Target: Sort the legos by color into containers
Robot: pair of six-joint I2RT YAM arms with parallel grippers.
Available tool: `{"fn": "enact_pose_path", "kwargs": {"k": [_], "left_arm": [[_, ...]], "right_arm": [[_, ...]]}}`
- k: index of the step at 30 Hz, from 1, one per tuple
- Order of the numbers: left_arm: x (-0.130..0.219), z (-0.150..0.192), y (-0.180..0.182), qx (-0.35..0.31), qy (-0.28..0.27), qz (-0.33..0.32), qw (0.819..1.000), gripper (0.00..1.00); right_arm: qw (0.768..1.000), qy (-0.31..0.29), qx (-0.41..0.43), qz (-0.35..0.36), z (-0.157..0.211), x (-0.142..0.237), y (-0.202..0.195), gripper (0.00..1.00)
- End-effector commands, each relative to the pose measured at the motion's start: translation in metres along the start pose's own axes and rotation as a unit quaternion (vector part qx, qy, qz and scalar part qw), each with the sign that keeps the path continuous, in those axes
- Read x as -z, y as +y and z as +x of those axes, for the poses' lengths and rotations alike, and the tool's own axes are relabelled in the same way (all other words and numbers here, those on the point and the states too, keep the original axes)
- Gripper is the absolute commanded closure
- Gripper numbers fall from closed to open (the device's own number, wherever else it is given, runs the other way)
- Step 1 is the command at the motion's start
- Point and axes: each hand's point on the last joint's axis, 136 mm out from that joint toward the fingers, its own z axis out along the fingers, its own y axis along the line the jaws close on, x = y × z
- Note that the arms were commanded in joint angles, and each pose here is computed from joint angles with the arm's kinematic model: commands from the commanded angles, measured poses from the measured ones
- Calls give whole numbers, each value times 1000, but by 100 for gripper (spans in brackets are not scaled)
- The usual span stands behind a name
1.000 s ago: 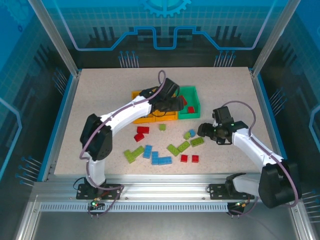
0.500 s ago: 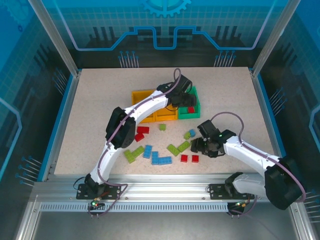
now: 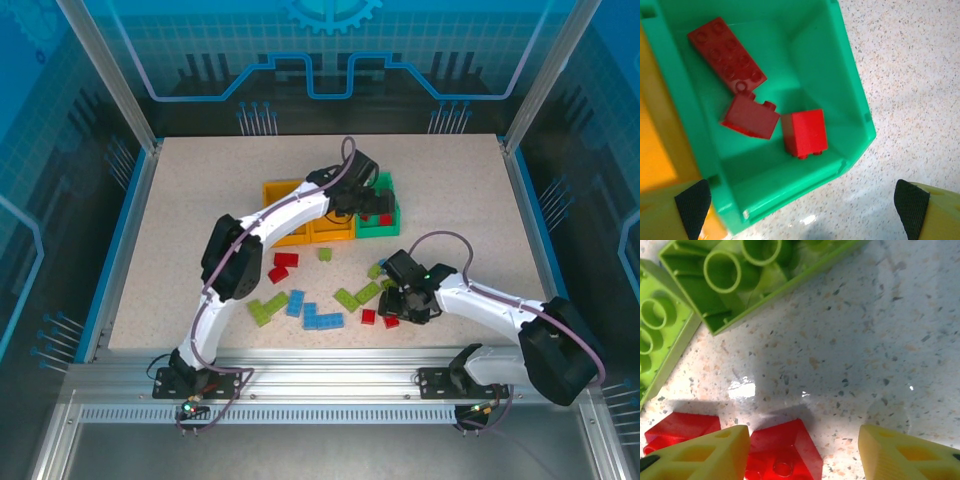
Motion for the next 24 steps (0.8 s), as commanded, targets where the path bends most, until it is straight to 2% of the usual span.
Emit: {"fn": "enact_pose_path", "kwargs": {"k": [1, 9, 16, 24], "left_arm": [[36, -9, -3, 1, -32, 6, 999, 1], [49, 13, 17, -4, -21, -16, 1000, 1], [56, 27, 26, 2, -15, -19, 1000, 1], [64, 41, 40, 10, -11, -29, 999, 1]], "right_arm": [[1000, -5, -1, 9, 0, 4, 4, 39], [999, -21, 43, 14, 4, 20, 5, 37], [993, 8, 111, 25, 21, 11, 9, 33], [986, 16, 157, 51, 14, 4, 15, 34]]}}
